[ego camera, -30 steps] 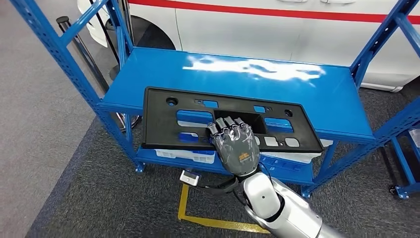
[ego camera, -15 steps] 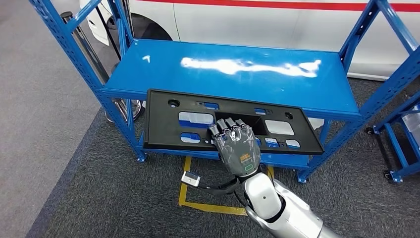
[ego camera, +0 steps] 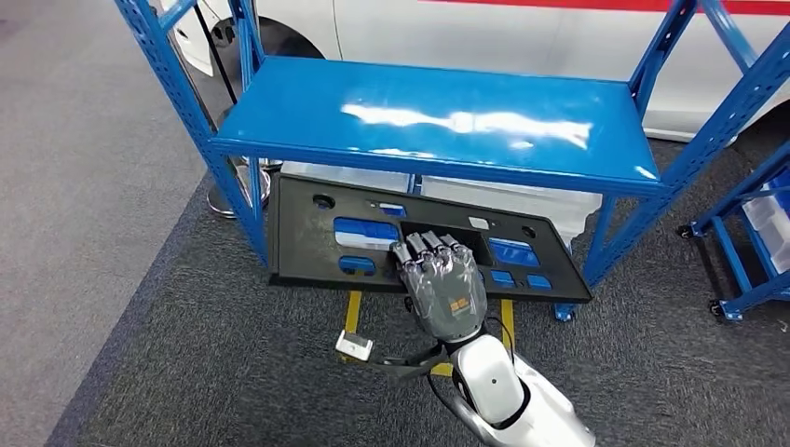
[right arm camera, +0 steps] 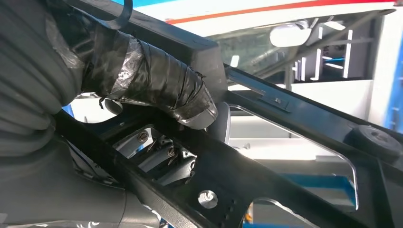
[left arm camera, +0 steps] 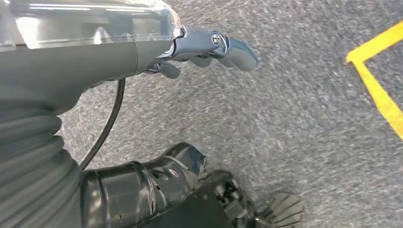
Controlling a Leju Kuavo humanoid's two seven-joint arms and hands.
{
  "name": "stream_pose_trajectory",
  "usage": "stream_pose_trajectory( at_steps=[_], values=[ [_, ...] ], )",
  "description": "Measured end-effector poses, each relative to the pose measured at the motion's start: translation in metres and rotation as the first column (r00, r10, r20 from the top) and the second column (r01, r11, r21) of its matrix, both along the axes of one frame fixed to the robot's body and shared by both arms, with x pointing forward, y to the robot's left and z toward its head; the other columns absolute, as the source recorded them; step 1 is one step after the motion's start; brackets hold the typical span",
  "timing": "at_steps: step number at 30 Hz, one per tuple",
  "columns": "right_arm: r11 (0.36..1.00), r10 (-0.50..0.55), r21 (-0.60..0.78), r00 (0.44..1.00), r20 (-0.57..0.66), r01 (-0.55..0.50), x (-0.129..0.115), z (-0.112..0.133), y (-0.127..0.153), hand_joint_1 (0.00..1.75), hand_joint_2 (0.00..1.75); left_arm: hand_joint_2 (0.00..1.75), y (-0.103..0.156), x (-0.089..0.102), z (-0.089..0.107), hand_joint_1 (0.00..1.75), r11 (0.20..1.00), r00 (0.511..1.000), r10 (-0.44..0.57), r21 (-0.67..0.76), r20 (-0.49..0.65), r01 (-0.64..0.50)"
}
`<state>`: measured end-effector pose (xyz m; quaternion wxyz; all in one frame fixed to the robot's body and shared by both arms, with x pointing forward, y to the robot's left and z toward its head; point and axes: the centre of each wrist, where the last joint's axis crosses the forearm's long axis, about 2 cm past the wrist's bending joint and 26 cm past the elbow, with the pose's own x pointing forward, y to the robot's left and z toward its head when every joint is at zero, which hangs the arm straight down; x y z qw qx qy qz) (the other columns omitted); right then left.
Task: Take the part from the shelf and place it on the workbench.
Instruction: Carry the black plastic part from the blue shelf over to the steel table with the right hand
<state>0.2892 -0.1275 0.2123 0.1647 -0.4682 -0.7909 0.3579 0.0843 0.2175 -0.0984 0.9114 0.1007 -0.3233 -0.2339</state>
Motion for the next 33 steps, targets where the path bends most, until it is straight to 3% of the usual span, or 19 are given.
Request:
stream_pose_trajectory(
  at_steps=[15,23,33],
  values=[
    [0.996,-0.061,0.066,0.998,-0.013,0.062,-0.001,-0.014,-0.027,1.75,1.75,1.75,0.0,-0.004,-0.001,0.0,1.0,1.0,0.002,-0.005,0.005,-0.002],
    [0.981,-0.134,0.137,0.99,-0.032,0.137,-0.016,-0.028,-0.052,1.75,1.75,1.75,0.0,-0.01,-0.002,0.0,1.0,1.0,0.012,-0.007,-0.001,-0.012],
    [0.958,-0.195,0.212,0.981,-0.017,0.194,-0.03,-0.029,-0.083,1.75,1.75,1.75,0.001,-0.013,-0.002,0.0,1.0,1.0,0.024,-0.004,0.002,-0.024]
  ],
)
